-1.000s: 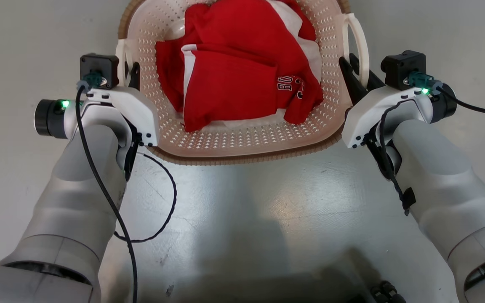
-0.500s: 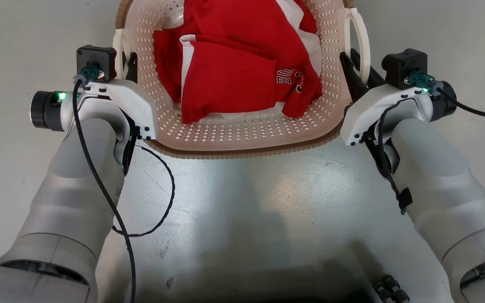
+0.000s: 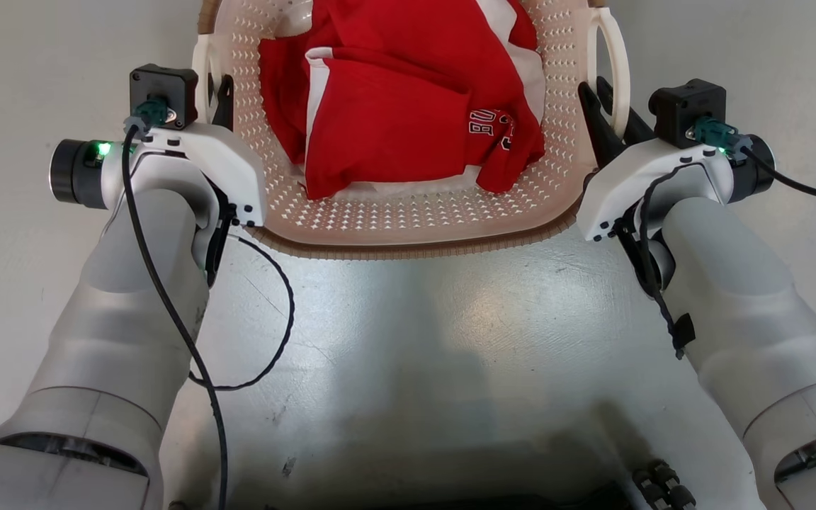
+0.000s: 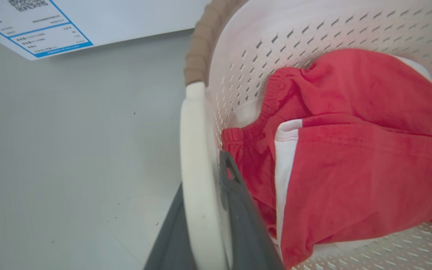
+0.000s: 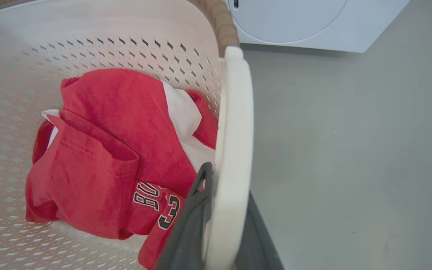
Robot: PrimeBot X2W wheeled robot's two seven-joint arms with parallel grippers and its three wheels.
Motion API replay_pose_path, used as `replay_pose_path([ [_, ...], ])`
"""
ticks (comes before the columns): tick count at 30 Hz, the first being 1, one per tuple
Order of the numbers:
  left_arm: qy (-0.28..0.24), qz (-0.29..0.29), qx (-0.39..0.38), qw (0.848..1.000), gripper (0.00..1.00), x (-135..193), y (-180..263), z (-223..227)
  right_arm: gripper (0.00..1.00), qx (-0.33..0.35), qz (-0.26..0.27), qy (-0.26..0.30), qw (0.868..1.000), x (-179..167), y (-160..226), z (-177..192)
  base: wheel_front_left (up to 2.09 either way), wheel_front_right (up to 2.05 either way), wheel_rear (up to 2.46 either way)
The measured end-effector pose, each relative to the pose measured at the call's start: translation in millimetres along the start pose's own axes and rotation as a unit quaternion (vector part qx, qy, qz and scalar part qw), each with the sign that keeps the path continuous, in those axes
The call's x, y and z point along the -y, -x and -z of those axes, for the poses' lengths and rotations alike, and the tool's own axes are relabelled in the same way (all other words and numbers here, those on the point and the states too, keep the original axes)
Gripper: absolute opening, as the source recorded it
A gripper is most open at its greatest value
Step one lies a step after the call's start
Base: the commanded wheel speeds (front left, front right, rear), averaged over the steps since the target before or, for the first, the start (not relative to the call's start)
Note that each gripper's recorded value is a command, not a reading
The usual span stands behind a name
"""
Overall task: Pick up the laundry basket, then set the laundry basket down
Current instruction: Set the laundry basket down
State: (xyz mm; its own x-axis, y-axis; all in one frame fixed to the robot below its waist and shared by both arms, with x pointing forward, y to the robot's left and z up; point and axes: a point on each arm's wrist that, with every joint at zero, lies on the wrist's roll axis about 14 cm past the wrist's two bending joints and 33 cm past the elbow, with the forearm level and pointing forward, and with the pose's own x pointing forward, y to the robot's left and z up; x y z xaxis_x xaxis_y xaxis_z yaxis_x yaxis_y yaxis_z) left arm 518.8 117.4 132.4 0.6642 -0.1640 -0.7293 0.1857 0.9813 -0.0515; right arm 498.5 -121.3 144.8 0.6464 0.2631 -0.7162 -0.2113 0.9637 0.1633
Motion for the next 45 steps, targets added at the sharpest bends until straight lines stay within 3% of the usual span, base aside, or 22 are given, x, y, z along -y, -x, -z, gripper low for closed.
replay_pose_path([
  [6,-0.001,-0.001,0.002,1.0,0.0,0,-2,-2,0.0,-0.001,0.001,0.001,1.0,0,0,1,0.0,0.0,0.0],
  [7,-0.001,-0.006,-0.002,1.0,0.0,-1,-2,0,0.25,0.0,0.003,-0.001,1.0,1,0,1,0.0,0.0,0.0],
  [8,-0.001,-0.006,-0.003,1.0,0.25,-2,-2,1,0.46,0.0,0.004,0.0,1.0,2,0,1,0.0,0.0,0.0],
  [9,-0.004,-0.007,-0.004,1.0,0.84,-2,-2,1,0.95,0.0,0.002,0.002,1.0,2,1,0,0.0,0.0,0.0],
  [10,-0.007,-0.013,-0.005,1.0,1.0,-4,-3,0,1.0,0.002,0.002,0.006,1.0,3,0,-1,0.0,0.0,0.0],
  [31,-0.006,-0.051,-0.002,0.999,1.0,-18,18,-13,1.0,0.039,0.029,0.006,0.999,14,25,-29,0.0,0.0,0.0],
  [45,0.053,-0.051,0.101,0.992,1.0,-9,78,-78,1.0,0.134,0.055,0.009,0.989,15,86,-91,0.0,0.0,0.0],
])
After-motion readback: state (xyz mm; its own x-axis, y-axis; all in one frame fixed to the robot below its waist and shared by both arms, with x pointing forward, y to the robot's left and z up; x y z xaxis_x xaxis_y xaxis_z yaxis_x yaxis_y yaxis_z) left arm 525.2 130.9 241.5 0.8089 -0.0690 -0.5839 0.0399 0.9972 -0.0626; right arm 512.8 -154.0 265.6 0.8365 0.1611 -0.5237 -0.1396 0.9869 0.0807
